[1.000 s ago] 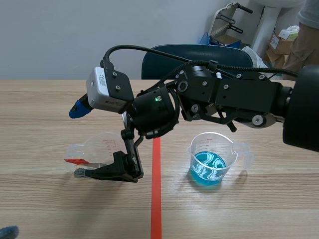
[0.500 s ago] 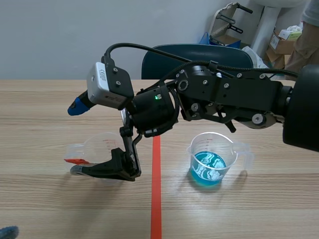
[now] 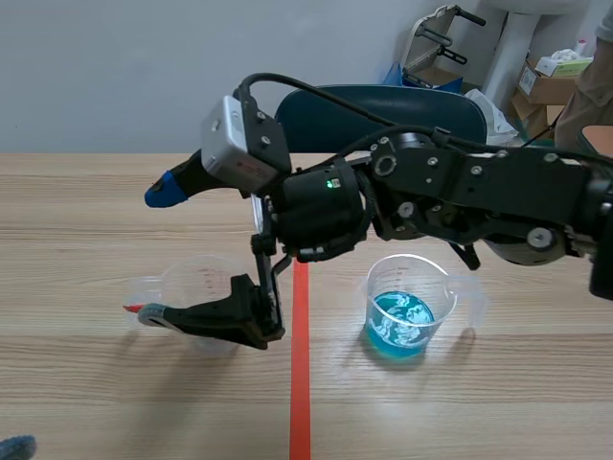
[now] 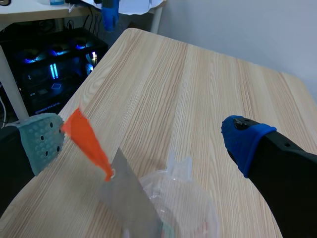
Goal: Do the redox reaction experiment
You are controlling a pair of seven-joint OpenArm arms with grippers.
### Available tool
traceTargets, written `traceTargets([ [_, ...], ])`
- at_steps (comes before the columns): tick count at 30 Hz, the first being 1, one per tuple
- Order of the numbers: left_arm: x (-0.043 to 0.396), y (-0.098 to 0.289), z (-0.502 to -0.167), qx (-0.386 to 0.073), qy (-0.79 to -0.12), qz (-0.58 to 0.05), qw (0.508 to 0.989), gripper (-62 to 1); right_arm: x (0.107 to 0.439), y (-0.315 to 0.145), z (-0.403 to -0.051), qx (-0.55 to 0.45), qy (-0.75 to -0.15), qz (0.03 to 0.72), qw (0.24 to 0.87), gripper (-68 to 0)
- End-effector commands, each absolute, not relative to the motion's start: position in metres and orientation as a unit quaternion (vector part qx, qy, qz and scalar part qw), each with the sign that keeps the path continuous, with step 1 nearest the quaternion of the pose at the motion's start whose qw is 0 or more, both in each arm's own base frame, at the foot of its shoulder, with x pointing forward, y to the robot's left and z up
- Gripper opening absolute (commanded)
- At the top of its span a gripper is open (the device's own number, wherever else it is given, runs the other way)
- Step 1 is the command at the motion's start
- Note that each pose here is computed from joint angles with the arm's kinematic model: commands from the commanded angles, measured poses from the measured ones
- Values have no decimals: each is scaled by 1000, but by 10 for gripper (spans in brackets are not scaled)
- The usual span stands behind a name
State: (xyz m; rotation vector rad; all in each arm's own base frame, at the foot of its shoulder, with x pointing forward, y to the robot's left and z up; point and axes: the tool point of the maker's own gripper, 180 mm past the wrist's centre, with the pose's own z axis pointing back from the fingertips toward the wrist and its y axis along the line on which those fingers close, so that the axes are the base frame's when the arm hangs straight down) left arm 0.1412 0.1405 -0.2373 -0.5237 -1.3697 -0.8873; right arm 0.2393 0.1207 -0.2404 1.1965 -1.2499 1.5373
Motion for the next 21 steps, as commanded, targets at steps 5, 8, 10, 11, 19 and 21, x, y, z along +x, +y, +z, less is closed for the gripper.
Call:
traceTargets([
  [5,143,135,-228,-239,-619,-381,644,14,236,94,-217,484,-526,568,408,4],
  [8,143,135,-228,-240,-619,-381,643,14,237,76,-213,478,-535,551,426,4],
  [10,143,135,-228,-240,-620,-378,644,14,238,62,-211,469,-542,540,441,4],
  [11,143,135,-228,-240,-621,-377,644,14,239,55,-210,465,-545,534,449,4],
  [19,153,136,-221,-223,-647,-358,635,14,247,-1,-211,414,-566,481,526,4],
  [21,157,137,-218,-216,-658,-349,631,14,249,-16,-212,398,-572,466,546,4],
])
